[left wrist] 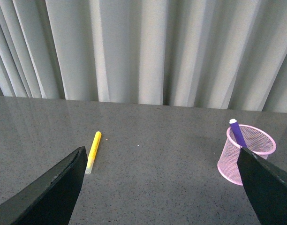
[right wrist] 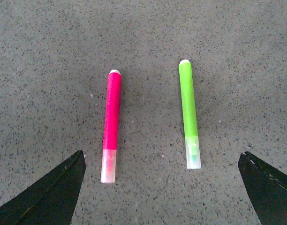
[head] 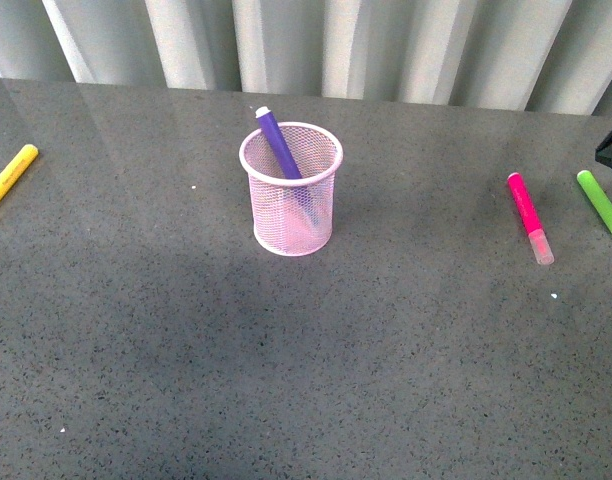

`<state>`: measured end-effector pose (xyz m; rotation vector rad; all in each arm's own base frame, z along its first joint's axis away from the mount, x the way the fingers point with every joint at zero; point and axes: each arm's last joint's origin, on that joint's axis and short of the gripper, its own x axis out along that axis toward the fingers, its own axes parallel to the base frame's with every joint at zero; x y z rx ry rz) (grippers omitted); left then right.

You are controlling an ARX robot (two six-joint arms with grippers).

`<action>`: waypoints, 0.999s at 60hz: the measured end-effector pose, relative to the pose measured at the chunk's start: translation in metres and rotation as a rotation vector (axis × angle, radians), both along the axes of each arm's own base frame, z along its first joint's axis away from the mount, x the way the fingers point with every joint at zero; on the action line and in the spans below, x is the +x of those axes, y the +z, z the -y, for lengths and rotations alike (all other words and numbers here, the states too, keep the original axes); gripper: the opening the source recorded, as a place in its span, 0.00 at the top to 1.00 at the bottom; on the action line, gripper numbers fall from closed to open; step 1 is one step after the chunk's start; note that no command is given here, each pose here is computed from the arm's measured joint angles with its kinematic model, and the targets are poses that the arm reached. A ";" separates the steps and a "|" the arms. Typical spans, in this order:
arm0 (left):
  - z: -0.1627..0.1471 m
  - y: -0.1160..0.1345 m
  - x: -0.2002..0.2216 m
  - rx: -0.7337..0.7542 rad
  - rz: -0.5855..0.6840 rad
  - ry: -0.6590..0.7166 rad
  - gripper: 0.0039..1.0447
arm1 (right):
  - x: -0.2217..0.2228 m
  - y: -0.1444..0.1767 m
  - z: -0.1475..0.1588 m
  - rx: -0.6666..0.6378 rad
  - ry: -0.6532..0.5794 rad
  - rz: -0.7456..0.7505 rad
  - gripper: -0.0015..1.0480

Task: Insert purple and pink pens into pink cup

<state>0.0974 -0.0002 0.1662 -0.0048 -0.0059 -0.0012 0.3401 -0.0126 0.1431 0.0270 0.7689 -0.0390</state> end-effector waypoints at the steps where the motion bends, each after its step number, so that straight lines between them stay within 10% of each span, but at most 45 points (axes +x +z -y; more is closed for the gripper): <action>1: 0.000 0.000 0.000 0.000 0.000 0.000 0.06 | 0.005 -0.001 -0.002 0.008 -0.003 -0.009 0.07; 60: 0.000 0.000 0.000 0.000 0.000 0.000 0.06 | 0.076 -0.059 -0.032 0.020 -0.014 -0.133 0.07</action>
